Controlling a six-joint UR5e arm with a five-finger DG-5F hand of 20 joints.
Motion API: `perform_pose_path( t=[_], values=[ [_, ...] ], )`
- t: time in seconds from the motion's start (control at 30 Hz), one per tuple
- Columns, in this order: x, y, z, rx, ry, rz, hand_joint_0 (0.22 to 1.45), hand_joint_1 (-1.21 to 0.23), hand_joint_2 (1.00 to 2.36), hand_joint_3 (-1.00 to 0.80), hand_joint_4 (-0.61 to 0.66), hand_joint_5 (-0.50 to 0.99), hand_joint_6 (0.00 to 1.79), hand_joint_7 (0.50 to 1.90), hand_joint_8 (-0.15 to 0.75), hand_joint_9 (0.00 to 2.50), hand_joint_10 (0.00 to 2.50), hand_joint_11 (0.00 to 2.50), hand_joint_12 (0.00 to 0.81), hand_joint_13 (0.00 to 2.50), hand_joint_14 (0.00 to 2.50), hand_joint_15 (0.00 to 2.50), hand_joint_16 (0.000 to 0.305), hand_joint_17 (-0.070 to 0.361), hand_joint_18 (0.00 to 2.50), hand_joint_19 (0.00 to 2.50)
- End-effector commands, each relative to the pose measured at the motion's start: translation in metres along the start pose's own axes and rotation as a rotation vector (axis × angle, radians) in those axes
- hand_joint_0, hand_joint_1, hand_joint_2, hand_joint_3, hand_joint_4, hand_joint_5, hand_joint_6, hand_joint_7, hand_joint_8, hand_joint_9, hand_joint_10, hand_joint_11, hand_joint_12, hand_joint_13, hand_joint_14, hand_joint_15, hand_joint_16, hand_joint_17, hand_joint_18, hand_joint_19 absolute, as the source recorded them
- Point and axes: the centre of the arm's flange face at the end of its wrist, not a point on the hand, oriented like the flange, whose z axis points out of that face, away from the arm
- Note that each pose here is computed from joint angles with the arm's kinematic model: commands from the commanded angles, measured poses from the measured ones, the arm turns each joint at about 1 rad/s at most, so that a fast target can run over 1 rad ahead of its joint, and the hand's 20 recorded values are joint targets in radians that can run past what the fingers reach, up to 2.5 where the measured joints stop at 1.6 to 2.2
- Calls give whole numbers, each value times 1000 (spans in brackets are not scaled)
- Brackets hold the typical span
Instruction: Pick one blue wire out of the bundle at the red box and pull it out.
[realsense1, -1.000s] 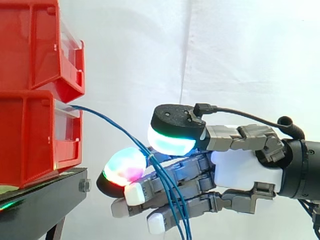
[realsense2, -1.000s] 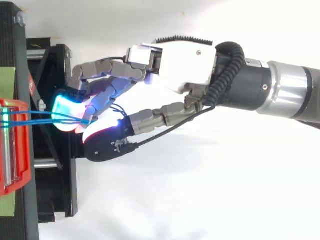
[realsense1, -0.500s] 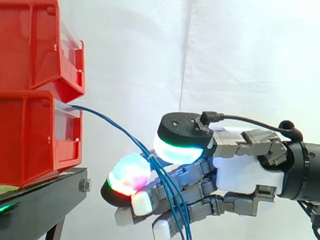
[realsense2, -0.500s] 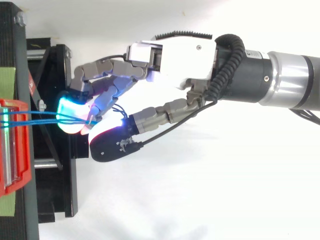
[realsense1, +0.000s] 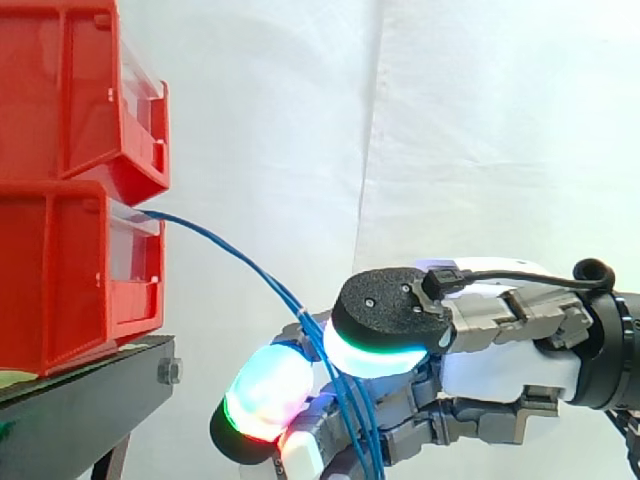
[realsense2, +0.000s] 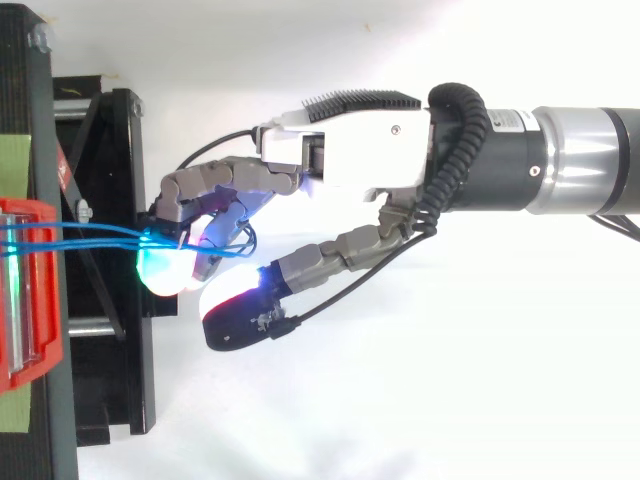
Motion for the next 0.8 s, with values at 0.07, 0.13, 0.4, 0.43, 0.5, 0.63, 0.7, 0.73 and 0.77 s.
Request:
perform_pose_path(
  t=[0.07, 0.13, 0.4, 0.43, 0.5, 0.63, 0.7, 0.73, 0.77],
  values=[
    [-4, -1, 0, 2, -5, 21, 597, -701, 1017, -235, 292, -154, 689, 1112, 350, 656, 8, 243, 440, 443, 7, 222, 62, 139, 613, 576],
    [-5, -1, 0, 1, -6, 30, 593, -696, 1016, -255, 291, -154, 692, 1105, 352, 659, 8, 250, 441, 443, 7, 225, 62, 140, 618, 586],
    [-11, -2, -1, 0, -15, 79, 586, -688, 1016, -267, 284, -155, 699, 1104, 353, 667, 10, 258, 442, 449, 8, 226, 62, 140, 629, 584],
    [-13, -1, -1, -2, -17, 79, 588, -688, 1016, -274, 287, -155, 700, 1098, 353, 668, 9, 259, 443, 449, 8, 233, 62, 140, 628, 585],
    [-12, -1, -1, -1, -17, 79, 587, -687, 1016, -276, 283, -156, 709, 1094, 353, 669, 9, 259, 442, 451, 8, 230, 62, 140, 627, 594],
    [-14, 1, 0, -6, -20, 79, 592, -687, 1017, -258, 290, -161, 745, 1065, 354, 670, 9, 259, 443, 459, 8, 234, 62, 140, 627, 584],
    [-14, 1, 1, -8, -20, 79, 597, -689, 1018, -244, 288, -166, 766, 1056, 355, 670, 9, 266, 441, 465, 10, 242, 62, 139, 633, 593],
    [-14, 1, 1, -8, -20, 79, 598, -690, 1018, -244, 291, -168, 772, 1058, 355, 670, 9, 273, 442, 466, 9, 235, 62, 139, 636, 594],
    [-16, 1, 1, -8, -22, 79, 598, -690, 1018, -245, 289, -169, 779, 1047, 355, 671, 9, 266, 442, 466, 9, 236, 62, 139, 644, 591]
  ],
)
